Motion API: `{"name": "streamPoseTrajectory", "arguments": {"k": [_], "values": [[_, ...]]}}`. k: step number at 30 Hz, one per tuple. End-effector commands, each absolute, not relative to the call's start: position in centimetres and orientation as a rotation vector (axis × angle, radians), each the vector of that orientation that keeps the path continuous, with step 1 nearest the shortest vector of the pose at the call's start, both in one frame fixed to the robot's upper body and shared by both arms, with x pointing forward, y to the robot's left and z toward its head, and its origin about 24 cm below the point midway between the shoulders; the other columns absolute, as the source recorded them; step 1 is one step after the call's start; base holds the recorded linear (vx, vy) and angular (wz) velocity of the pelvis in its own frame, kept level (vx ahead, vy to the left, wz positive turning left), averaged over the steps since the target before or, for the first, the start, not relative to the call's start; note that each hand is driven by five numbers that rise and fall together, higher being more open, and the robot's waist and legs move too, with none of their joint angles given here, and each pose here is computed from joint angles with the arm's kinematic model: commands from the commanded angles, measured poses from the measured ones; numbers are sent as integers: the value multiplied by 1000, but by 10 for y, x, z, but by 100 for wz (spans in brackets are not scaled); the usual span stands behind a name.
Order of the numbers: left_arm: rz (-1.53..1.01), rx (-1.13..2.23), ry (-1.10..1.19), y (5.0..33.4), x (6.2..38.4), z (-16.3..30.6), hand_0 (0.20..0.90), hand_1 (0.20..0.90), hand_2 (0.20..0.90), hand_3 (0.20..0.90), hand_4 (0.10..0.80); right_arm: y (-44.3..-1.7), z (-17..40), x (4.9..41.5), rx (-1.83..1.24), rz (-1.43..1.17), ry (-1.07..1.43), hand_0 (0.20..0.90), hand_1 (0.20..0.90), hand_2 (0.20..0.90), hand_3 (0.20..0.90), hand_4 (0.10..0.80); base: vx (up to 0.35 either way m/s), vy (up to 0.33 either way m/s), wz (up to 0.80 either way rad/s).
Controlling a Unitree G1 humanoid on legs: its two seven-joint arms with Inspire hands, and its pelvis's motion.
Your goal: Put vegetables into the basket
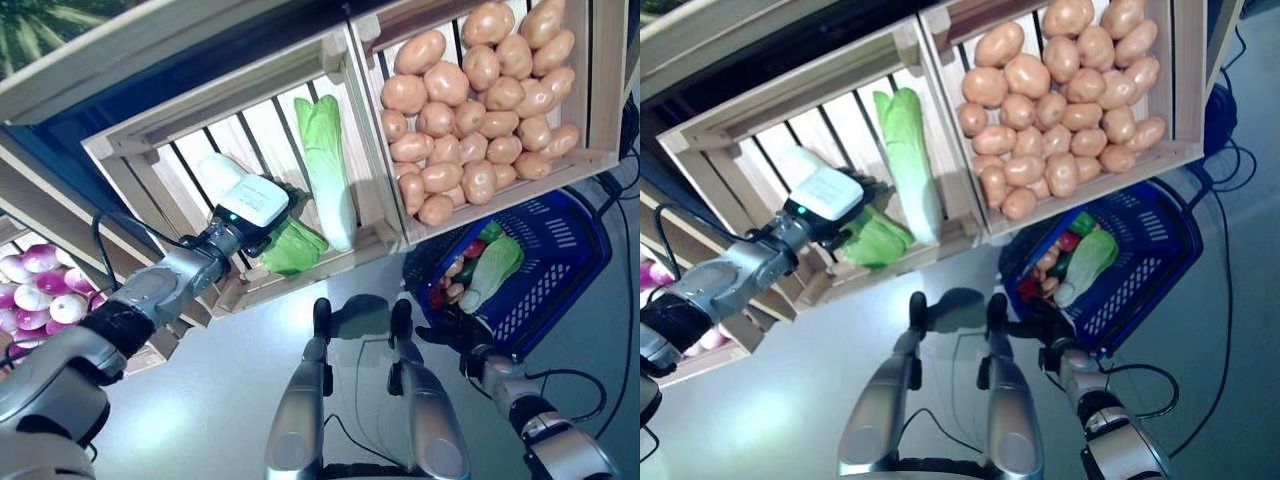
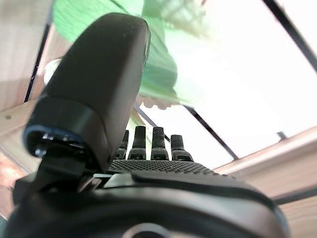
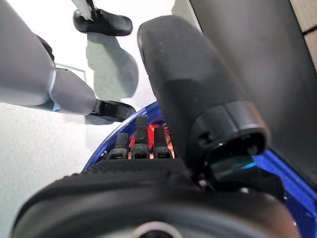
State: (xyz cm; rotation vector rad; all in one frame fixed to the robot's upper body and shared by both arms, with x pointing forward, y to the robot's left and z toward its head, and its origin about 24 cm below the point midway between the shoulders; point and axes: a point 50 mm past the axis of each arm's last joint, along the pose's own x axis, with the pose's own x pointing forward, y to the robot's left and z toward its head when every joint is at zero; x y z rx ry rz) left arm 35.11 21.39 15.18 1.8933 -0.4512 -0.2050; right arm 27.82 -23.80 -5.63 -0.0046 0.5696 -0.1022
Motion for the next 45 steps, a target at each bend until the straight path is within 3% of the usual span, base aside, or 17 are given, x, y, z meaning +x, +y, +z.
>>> {"name": "streamPoseTrajectory", "arguments": {"k": [1,6,13,26,33,39,45], "values": [[-50,1941,-639,218,356,199,900,900,900,900,800,-242,-51,280,8,-116,528,900,900,900,900,800,-28,21,-5],[-197,1938,-542,208,359,178,900,900,900,900,800,-240,-45,289,7,-117,513,900,900,900,900,800,-15,30,-1],[-400,1890,-239,196,363,167,900,900,900,900,800,-241,-36,298,-3,-121,492,900,900,900,900,800,0,19,-2],[-469,1913,45,204,365,167,900,900,900,900,800,-243,-30,302,24,-134,453,900,900,900,900,800,7,-13,1],[-289,1950,-58,206,371,181,900,900,900,900,800,-240,-30,304,35,-136,452,900,900,900,900,800,6,-4,3],[-24,1971,-302,214,377,196,900,900,900,900,800,-235,-32,302,50,-130,447,900,900,900,900,800,6,-13,2],[129,1939,-472,236,375,166,900,900,900,900,800,-229,-32,303,49,-124,441,900,900,900,900,800,3,-5,1]]}}
